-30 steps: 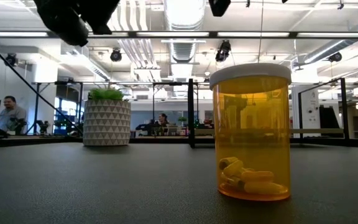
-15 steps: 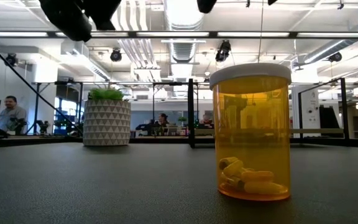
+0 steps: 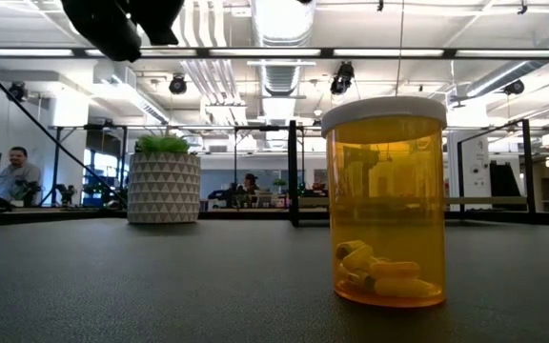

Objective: Pick and place medicine bottles onto shelf by color
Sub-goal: Put the left pink pill bottle on the shelf aligned with the other pink pill bottle

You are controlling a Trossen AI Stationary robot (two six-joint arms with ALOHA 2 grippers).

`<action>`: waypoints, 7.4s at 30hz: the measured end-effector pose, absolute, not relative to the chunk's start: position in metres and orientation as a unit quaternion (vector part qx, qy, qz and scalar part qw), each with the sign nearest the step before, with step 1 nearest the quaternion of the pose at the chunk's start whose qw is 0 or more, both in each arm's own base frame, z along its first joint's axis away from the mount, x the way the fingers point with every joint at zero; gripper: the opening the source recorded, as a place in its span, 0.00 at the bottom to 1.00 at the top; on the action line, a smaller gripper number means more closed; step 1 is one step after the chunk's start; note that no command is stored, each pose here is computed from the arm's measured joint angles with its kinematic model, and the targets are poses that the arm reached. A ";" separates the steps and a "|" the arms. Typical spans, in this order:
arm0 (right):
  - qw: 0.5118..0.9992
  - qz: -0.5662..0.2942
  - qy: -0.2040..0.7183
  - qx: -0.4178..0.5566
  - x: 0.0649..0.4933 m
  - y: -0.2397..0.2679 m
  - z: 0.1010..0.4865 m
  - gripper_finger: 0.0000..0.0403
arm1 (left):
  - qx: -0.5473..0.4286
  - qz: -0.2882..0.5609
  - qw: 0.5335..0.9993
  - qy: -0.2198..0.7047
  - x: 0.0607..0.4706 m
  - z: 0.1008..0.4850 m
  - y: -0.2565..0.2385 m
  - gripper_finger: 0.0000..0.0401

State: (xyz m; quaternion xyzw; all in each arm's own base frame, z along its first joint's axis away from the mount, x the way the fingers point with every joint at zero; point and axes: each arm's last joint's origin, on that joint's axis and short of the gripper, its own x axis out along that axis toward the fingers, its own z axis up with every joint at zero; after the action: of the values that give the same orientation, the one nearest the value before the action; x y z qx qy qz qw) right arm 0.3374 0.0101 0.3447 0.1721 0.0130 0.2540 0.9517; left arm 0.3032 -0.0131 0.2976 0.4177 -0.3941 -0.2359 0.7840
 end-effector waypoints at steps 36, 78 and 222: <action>0.949 0.267 0.020 0.166 0.334 0.020 0.343 0.53 | 0.429 -0.221 0.779 -0.400 0.305 0.306 -0.004 0.19; 0.954 0.250 0.010 0.165 0.334 0.018 0.345 0.33 | 0.424 -0.198 0.798 -0.379 0.310 0.310 0.006 0.19; 0.513 -0.313 0.767 0.226 0.183 -0.238 0.227 0.26 | -0.074 0.148 0.981 0.100 0.296 0.199 0.026 0.58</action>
State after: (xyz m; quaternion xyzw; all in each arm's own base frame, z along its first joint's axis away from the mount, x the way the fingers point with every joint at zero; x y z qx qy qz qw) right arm 0.1833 -0.2379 0.2266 0.2256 0.7671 -0.3130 0.5125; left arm 0.2962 0.0260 0.1985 -0.0745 0.1003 0.1482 0.9810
